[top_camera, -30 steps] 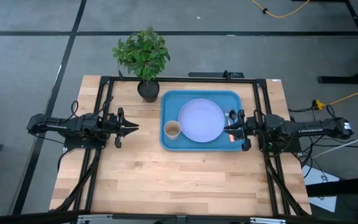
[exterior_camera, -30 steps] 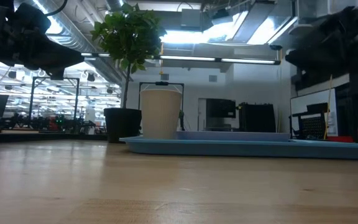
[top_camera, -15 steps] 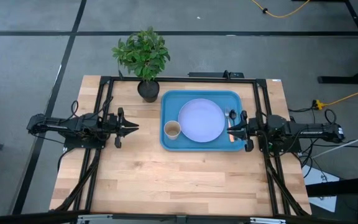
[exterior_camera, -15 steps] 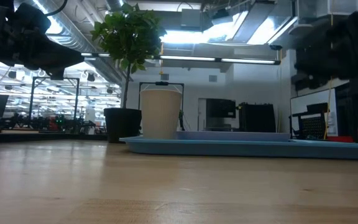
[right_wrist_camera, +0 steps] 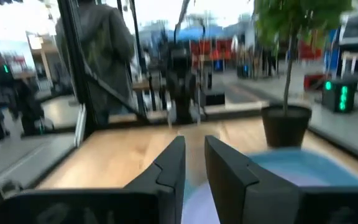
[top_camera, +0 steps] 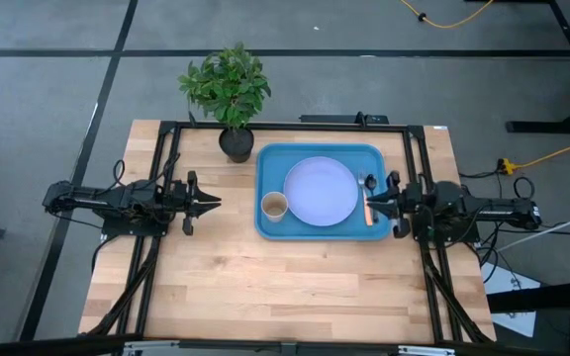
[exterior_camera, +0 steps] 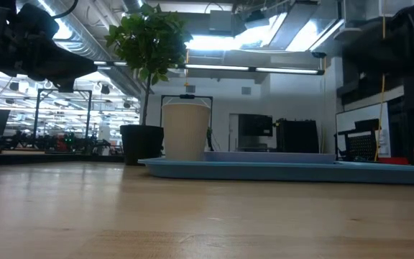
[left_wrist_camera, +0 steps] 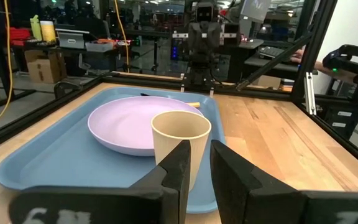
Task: Pick and place plate/cup/fork/spoon on tray
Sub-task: Return to Home Position
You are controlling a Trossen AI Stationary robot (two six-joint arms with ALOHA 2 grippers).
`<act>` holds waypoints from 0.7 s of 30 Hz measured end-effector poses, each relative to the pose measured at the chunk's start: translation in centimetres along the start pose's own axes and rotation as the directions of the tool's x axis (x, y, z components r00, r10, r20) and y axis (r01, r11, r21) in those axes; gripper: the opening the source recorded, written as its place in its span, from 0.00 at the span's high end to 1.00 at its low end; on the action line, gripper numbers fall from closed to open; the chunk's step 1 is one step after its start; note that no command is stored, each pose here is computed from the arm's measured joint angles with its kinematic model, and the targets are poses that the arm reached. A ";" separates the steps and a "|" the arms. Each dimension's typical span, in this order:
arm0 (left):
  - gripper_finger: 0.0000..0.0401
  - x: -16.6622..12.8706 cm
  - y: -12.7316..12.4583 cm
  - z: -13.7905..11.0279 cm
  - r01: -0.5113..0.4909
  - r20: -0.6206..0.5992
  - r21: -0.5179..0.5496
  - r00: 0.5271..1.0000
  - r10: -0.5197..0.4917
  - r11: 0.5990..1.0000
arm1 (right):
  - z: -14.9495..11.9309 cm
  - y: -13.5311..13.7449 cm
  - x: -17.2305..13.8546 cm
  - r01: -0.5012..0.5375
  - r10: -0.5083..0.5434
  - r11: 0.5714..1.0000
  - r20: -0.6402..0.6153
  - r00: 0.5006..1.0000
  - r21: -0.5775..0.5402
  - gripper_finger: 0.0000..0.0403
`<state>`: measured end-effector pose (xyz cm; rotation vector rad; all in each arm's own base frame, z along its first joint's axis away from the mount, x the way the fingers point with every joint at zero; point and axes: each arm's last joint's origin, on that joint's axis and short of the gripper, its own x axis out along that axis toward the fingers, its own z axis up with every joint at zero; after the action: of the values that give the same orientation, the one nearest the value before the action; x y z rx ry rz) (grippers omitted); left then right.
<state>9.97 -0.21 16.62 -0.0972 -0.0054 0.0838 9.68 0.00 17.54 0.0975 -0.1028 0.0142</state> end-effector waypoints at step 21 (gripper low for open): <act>0.86 0.0 0.0 0.0 0.000 0.000 0.000 1.000 0.000 1.000 | -0.8 -0.1 0.0 0.013 -0.013 1.000 -0.087 0.996 -0.002 0.83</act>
<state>9.97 -0.21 16.64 -0.0970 -0.0058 0.0835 9.79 -0.03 16.71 0.0962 -0.0156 0.0050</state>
